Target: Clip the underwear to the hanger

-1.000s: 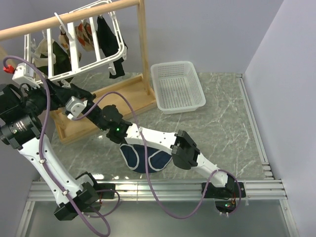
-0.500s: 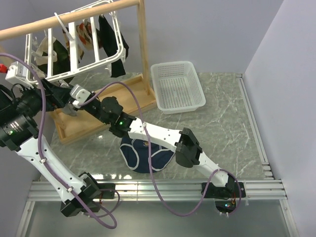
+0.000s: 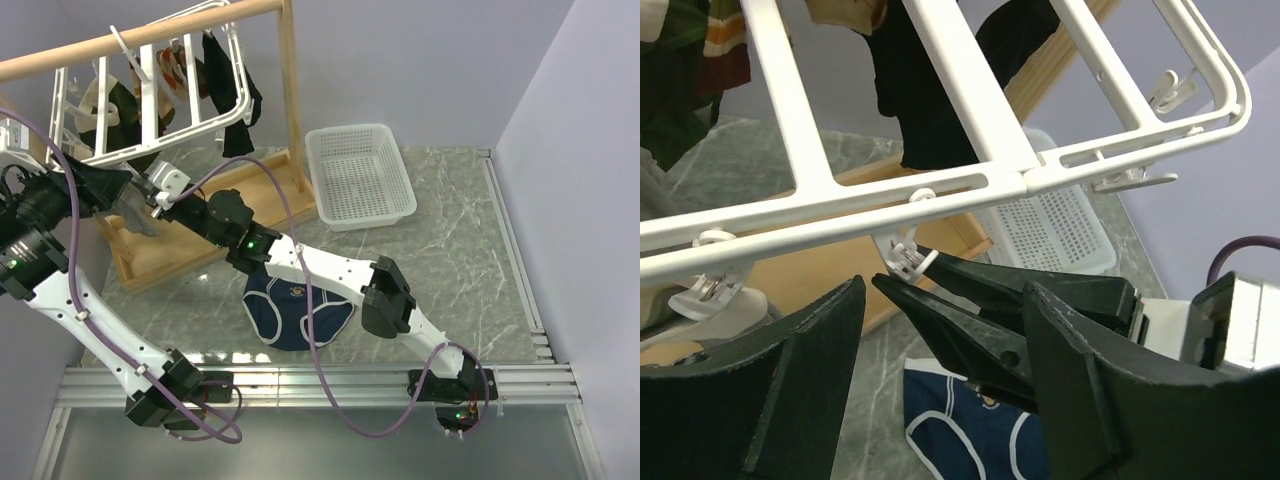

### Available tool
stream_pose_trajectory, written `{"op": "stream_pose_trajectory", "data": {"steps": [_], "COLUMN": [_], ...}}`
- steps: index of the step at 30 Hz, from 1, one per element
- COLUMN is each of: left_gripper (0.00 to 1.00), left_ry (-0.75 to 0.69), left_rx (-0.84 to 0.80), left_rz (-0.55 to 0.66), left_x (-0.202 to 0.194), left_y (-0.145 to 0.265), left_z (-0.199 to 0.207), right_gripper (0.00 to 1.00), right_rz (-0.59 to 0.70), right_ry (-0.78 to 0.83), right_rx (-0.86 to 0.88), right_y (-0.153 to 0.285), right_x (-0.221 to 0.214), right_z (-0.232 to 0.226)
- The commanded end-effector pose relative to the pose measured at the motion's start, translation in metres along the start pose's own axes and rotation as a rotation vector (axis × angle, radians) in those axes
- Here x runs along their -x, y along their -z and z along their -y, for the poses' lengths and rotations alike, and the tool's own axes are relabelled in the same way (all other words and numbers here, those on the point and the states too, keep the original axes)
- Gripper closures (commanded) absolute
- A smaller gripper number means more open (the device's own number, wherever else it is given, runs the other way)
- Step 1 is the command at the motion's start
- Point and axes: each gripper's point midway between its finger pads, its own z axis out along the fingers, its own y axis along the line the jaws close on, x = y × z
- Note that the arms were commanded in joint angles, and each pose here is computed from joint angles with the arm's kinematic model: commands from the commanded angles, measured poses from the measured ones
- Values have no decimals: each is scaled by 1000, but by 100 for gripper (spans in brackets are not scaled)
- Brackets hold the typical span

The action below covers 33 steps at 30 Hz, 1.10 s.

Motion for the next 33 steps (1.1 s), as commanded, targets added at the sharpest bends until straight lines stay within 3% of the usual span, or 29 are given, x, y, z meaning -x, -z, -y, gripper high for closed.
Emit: {"op": "stream_pose_trajectory", "data": {"steps": [1, 16, 33], "left_gripper": [31, 36, 41], "left_ry": [-87, -101, -62], "left_rx": [-14, -147, -185], "left_rz": [46, 110, 78], "left_x": [8, 20, 5], "left_y": [2, -5, -21], "left_z": [7, 14, 10], "right_gripper": [100, 100, 100], "right_rz": [81, 50, 40], "right_ry": [-61, -230, -257], "right_rx": [12, 218, 239], "right_y": [5, 13, 13], "right_x": [55, 60, 58], "right_z": [14, -10, -14]}}
